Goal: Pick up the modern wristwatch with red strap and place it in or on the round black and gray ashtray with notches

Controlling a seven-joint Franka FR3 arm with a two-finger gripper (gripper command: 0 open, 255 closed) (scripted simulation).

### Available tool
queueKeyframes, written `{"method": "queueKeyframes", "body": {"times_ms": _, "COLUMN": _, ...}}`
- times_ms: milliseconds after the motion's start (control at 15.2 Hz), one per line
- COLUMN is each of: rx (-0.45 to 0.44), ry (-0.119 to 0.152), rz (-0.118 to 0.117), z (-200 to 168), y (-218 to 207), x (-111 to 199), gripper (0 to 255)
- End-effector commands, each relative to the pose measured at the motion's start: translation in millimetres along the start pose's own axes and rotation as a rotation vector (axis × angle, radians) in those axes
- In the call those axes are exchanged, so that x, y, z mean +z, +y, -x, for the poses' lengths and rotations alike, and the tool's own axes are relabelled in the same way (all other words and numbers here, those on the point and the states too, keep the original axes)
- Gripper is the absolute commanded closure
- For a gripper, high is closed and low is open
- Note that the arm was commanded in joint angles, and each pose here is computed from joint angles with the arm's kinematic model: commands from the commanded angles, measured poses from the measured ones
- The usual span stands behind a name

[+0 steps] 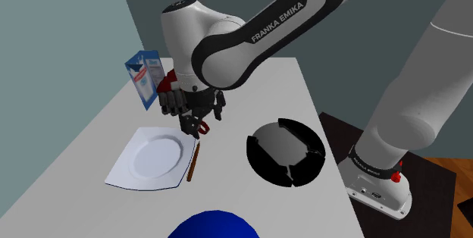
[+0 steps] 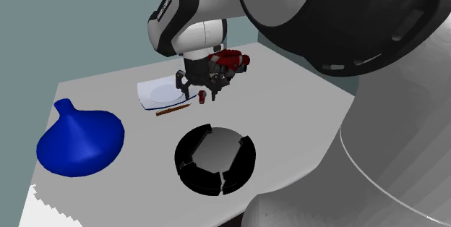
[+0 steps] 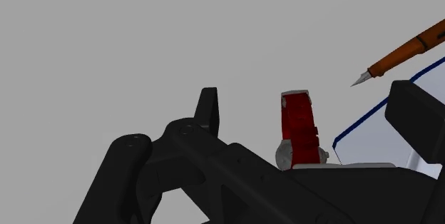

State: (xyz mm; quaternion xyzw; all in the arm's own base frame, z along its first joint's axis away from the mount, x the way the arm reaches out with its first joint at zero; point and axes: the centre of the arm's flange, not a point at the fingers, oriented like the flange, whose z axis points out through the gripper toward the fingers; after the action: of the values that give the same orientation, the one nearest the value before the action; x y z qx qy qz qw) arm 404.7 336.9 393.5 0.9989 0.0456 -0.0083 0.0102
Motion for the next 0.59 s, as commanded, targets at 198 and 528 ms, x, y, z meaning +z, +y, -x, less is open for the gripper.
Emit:
{"method": "queueKeyframes", "body": {"times_ms": 198, "rx": 0.0, "ry": 0.0, "rz": 0.0, "z": 0.0, "y": 0.0, "x": 0.6, "gripper": 0}}
{"method": "queueKeyframes", "body": {"times_ms": 528, "rx": 0.0, "ry": 0.0, "rz": 0.0, "z": 0.0, "y": 0.0, "x": 0.6, "gripper": 255}}
